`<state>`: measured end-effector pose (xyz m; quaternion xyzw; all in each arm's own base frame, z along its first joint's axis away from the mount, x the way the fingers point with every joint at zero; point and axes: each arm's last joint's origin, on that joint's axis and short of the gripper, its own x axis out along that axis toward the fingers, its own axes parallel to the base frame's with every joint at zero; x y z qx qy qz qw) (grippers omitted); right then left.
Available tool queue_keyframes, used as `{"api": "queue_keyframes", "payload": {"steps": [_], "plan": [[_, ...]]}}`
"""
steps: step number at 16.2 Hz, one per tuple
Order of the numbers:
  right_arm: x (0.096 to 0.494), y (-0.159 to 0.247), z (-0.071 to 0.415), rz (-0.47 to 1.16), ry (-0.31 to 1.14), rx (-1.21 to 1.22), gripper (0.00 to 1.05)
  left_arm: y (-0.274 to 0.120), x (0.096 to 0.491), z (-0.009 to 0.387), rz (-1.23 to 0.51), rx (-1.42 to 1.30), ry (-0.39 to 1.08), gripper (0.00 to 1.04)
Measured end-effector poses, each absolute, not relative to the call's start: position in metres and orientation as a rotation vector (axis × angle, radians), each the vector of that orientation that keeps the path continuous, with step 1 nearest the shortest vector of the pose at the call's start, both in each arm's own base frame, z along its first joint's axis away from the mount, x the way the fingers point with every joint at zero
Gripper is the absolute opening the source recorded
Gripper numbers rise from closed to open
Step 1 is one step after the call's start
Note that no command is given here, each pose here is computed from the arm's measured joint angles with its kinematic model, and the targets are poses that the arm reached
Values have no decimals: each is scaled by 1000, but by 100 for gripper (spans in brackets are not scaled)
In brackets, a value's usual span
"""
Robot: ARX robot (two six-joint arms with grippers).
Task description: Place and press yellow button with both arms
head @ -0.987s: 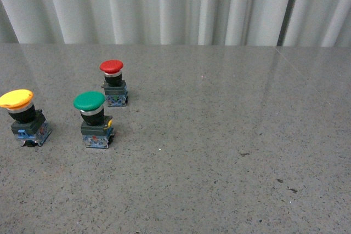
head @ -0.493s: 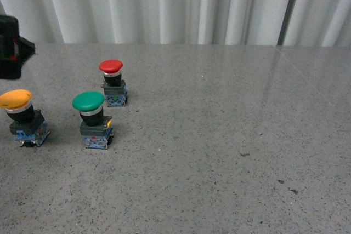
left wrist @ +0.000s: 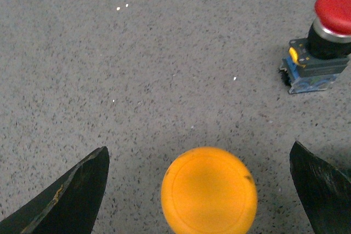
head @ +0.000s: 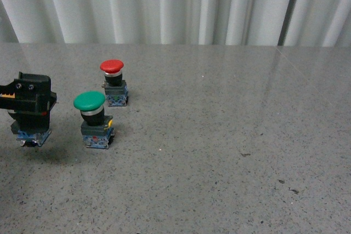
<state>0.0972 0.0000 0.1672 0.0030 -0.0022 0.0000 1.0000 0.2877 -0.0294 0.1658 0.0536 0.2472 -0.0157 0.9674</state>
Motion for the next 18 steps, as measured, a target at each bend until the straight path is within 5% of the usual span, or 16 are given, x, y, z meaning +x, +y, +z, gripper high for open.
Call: {"api": "queue_keyframes", "payload": {"steps": [2,3,5,13,16,18], "plan": [[97,0,167,0,-4,6,98,-28,288,150,-18,105,531,98],[97,0,167,0,-4,6,98,-27,290,149,-1,108,527,67],[97,0,167,0,-4,6,98,-26,288,151,6,111,528,51],[97,0,167,0,-4,6,98,-28,278,187,28,120,451,29],[97,0,167,0,-4,6,98,-71,268,277,-73,94,190,29],[97,0,167,0,-4,6,98,-118,273,295,-176,24,155,29]]}}
